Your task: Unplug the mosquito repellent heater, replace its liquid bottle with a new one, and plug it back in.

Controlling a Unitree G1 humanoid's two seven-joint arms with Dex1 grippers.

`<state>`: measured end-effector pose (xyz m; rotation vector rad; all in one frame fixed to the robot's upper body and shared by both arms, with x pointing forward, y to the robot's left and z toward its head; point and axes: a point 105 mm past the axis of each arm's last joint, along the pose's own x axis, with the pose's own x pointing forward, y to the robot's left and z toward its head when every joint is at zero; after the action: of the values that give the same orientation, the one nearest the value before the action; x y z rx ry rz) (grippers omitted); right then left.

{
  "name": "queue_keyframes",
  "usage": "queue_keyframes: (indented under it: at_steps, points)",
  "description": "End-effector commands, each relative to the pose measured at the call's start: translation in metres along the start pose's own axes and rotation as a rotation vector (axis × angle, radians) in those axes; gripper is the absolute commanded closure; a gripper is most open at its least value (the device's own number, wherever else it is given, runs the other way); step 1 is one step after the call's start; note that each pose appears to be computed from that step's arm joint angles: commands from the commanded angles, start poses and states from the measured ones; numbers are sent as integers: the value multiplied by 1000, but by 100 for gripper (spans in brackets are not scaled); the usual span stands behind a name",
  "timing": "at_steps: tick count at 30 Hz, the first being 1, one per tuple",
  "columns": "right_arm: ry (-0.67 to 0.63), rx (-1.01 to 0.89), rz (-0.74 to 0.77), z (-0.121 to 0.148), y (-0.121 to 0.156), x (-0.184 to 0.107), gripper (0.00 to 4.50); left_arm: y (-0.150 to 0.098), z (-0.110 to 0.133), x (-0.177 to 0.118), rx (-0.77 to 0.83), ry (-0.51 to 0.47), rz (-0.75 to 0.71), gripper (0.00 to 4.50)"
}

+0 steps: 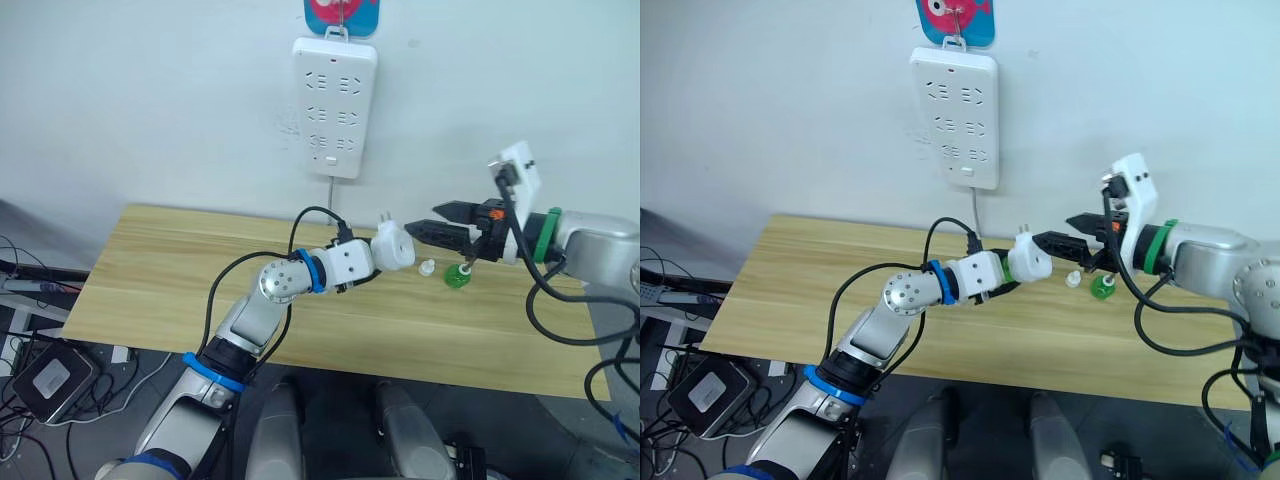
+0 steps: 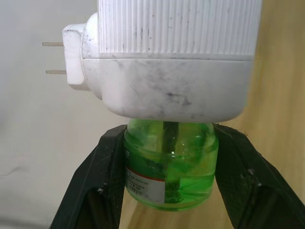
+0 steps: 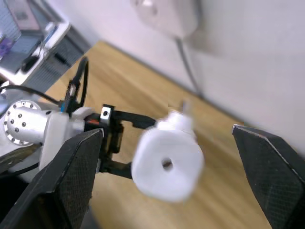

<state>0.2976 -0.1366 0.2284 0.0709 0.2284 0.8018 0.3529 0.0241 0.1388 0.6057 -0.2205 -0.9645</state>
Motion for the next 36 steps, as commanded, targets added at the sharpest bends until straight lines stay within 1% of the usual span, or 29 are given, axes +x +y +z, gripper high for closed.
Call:
queue_keyframes:
  at_steps: [1, 5, 7, 10, 14, 23, 30, 31, 33, 34, 35, 36]
  points:
    - [-110, -58, -63, 1, 8, -8, 0, 19, 27, 2, -158, -174, 128, 227]
    - [-208, 37, -151, -10, 8, -3, 0, 26, 41, 4, -295, -302, 185, 227]
    - [-236, 43, -163, -10, 11, 3, 0, 26, 46, 6, -347, -346, 186, 227]
    - [-270, 42, -146, -7, 21, 17, 0, 22, 52, 8, -403, -381, 169, 227]
    - [-301, 43, -161, -3, 24, 27, 0, 15, 56, 9, -431, -396, 145, 227]
    - [-336, 11, -169, 6, 27, 48, 0, 3, 58, 8, -445, -377, 122, 227]
    - [-351, 21, -156, 10, 28, 54, 0, 0, 57, 8, -458, -368, 119, 227]
    - [-352, 23, -152, 10, 28, 54, 36, -1, 57, 8, -459, -368, 117, 227]
    - [-361, 37, -135, 11, 30, 54, 87, -2, 57, 8, -463, -367, 115, 227]
    - [-364, 44, -131, 11, 30, 54, 123, -3, 57, 8, -464, -366, 114, 227]
    - [-365, 47, -128, 11, 31, 54, 138, -3, 57, 8, -466, -366, 112, 227]
    - [-363, 48, -125, 10, 31, 54, 138, -3, 58, 8, -473, -368, 114, 227]
